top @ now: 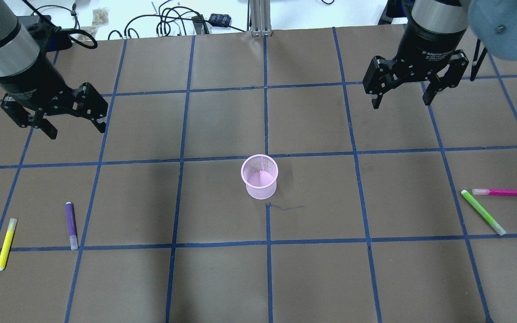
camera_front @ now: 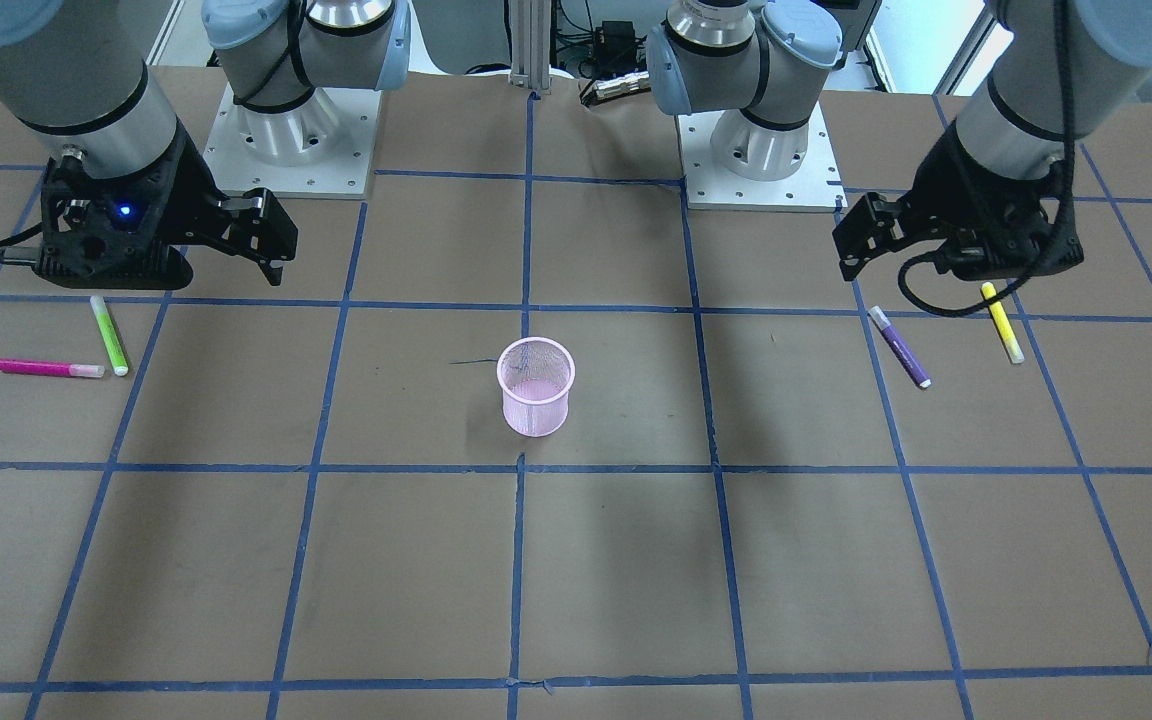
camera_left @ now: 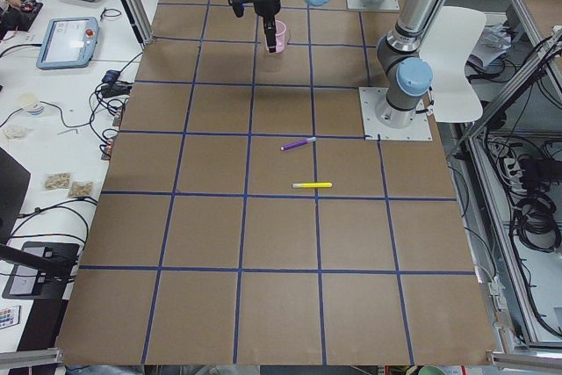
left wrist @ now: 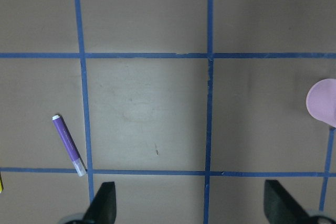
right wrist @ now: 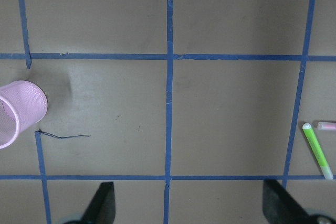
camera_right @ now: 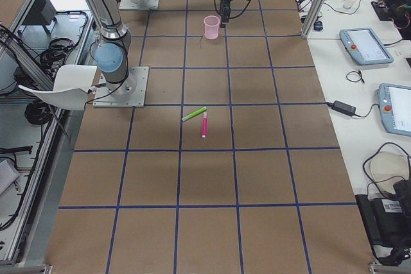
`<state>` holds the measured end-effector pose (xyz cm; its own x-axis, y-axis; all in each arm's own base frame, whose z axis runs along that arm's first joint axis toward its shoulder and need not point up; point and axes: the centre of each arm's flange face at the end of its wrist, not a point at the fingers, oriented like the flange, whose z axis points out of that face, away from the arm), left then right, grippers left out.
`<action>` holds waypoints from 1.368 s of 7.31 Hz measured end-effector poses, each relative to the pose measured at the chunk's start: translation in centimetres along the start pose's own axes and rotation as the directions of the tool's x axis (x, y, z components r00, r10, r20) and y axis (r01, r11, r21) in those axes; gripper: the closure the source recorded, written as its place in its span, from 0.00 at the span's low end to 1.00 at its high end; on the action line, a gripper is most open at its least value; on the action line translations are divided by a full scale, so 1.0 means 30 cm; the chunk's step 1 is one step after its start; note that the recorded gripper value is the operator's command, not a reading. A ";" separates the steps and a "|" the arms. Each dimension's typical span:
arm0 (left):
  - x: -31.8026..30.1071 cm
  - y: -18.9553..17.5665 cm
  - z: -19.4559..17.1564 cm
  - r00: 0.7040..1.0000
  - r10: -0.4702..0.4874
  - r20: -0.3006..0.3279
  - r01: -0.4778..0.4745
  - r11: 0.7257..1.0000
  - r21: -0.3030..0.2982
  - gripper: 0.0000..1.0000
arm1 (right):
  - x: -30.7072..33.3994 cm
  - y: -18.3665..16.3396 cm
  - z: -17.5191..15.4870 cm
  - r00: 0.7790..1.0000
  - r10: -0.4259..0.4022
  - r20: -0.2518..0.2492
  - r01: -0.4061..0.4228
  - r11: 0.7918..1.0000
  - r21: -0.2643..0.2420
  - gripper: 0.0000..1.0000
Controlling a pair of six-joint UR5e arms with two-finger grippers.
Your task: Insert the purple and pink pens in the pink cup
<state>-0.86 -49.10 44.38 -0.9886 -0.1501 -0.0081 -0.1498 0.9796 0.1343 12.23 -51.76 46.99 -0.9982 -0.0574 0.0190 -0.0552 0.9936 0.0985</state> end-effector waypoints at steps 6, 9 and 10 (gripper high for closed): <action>-0.568 -0.137 0.561 0.986 -0.148 -0.082 0.137 0.982 -0.132 0.06 | 0.574 -0.007 0.086 0.878 -0.478 0.012 0.478 0.878 -0.030 0.00; -0.649 -0.143 0.750 0.982 -0.150 -0.111 0.129 0.977 -0.171 0.06 | 0.899 0.064 0.271 0.686 -0.728 -0.012 0.728 0.686 0.005 0.00; -0.686 -0.139 0.797 0.980 -0.161 -0.119 0.138 0.974 -0.177 0.07 | 1.003 0.103 0.353 0.611 -0.791 -0.036 0.792 0.611 0.008 0.00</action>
<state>19.81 -46.90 20.28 -0.9431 -0.3204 0.0888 -0.2805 0.9100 0.3053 -18.23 -49.37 37.33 -0.5652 -0.8244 -0.0309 -0.8241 0.5625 0.0669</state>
